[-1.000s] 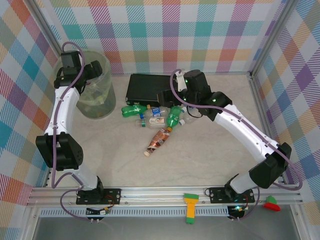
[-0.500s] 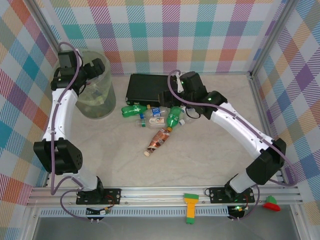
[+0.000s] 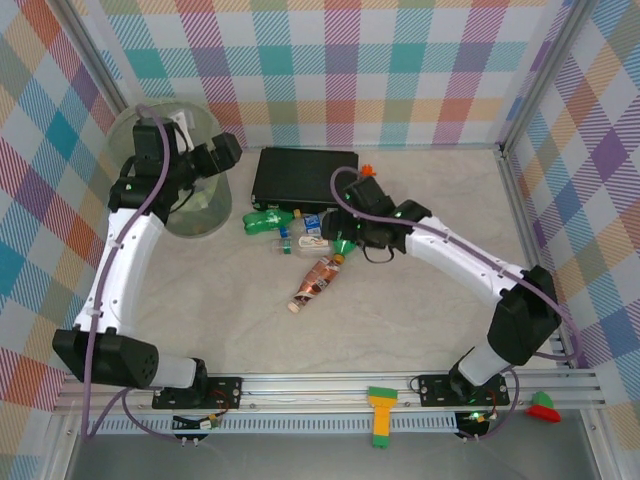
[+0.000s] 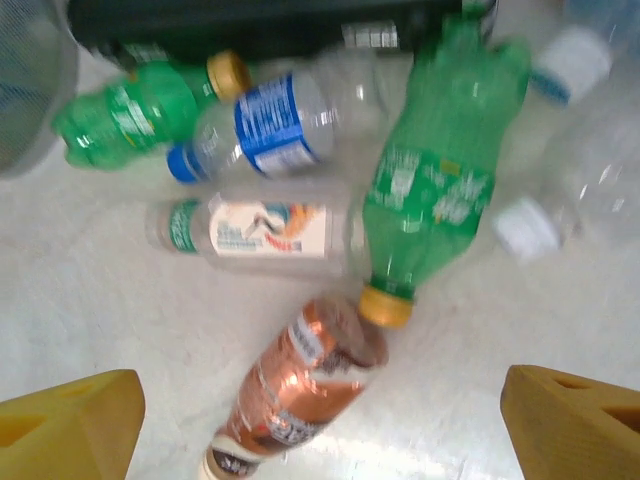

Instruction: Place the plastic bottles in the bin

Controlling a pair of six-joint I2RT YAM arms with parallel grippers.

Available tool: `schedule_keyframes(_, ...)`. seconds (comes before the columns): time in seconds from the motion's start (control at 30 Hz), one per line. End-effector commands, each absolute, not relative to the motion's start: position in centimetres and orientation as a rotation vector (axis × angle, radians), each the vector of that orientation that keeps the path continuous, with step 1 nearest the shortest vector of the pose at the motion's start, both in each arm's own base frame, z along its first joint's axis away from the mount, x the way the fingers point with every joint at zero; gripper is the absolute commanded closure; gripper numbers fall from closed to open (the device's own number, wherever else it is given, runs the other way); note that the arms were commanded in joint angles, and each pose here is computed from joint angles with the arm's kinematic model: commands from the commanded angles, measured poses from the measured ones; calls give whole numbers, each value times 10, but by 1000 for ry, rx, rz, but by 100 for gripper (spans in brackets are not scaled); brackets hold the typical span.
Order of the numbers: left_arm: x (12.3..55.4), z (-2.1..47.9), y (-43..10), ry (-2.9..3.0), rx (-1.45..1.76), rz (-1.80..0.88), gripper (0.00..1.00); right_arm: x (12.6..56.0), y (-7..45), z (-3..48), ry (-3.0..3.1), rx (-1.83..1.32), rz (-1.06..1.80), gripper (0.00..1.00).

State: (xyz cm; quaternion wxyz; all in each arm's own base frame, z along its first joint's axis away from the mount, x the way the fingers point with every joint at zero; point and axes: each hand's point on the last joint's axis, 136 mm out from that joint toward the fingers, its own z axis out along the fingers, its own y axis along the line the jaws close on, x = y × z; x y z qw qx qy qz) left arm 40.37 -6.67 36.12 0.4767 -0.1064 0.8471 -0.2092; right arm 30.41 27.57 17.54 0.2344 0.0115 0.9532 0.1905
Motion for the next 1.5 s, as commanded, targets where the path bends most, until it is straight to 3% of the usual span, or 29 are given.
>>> schedule_keyframes(0.0,382,361,-74,2081,-263,-559,1,283,281,173,2623,174,548,9)
schedule_keyframes(0.4,338,346,-93,2131,-255,-596,1,238,321,104,2746,212,378,9)
schedule_keyframes(0.77,329,347,-107,2128,-223,-654,0,242,354,63,2817,239,341,11)
schedule_keyframes(1.0,329,348,-111,2125,-212,-682,0,231,340,39,2877,237,248,16)
schedule_keyframes(1.47,331,340,-115,2141,-212,-696,0,209,293,40,2860,10,154,35)
